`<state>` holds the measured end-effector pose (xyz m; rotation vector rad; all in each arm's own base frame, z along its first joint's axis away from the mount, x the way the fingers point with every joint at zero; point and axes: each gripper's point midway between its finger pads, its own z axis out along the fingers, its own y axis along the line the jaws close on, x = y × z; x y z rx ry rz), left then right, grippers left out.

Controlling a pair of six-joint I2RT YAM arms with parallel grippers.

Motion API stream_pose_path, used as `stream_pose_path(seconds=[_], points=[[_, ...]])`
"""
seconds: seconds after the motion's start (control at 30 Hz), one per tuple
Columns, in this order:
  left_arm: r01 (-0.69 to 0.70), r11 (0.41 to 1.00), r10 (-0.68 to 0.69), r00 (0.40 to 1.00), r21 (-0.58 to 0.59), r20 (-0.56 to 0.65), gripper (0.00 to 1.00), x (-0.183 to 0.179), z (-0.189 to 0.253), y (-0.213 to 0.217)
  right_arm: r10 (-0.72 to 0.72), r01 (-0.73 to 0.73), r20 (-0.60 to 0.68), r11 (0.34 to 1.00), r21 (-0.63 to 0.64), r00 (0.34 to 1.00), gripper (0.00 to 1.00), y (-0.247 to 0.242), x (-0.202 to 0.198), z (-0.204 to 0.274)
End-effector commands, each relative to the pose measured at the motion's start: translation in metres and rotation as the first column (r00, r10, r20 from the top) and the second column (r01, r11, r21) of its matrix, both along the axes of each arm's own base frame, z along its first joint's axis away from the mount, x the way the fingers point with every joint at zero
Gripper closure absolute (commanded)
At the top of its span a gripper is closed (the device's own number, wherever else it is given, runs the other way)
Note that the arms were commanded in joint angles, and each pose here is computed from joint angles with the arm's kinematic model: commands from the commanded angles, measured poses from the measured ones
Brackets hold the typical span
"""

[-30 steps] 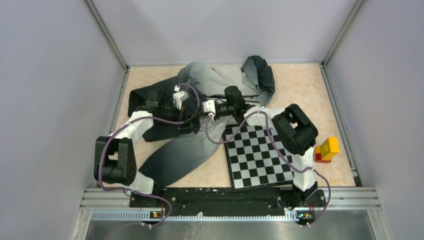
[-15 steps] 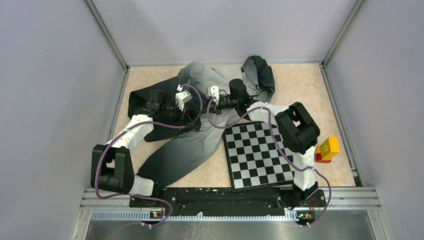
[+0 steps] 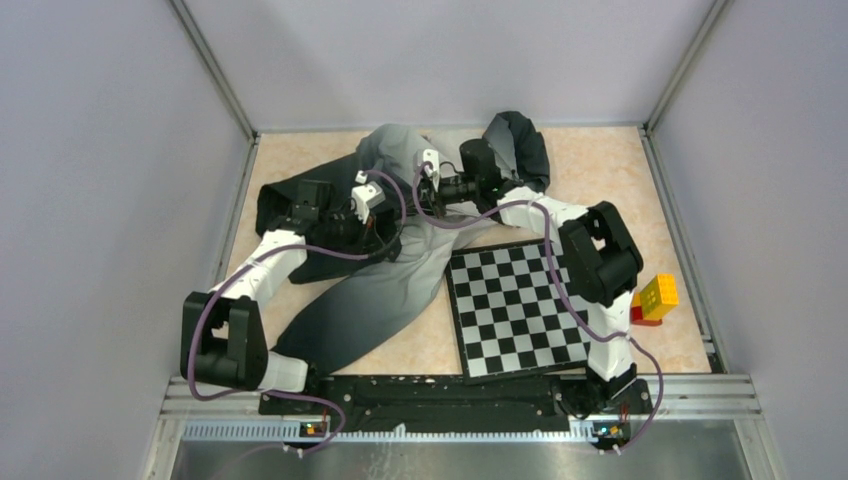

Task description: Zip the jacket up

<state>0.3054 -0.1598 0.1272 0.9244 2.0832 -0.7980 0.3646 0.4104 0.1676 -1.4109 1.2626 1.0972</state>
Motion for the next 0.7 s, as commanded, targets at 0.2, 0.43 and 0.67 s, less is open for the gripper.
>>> stream_pose_path(seconds=[0.2,0.43,0.67], points=[[-0.025,1.0,0.026,0.99,-0.006,0.14,1.0,0.013,0.029,0.002,-0.009,0.01,0.019,0.996,-0.087,1.0,1.0,0.017,-0.002,0.001],[-0.008,1.0,0.011,0.991,-0.027,0.13,1.0,0.011,0.03,-0.002,-0.046,0.049,0.03,0.994,-0.102,0.998,1.0,0.021,0.002,-0.001],[-0.004,1.0,0.008,0.993,-0.028,0.12,1.0,0.011,0.027,-0.003,-0.09,0.095,0.058,0.992,-0.089,0.994,1.0,0.021,0.008,0.004]])
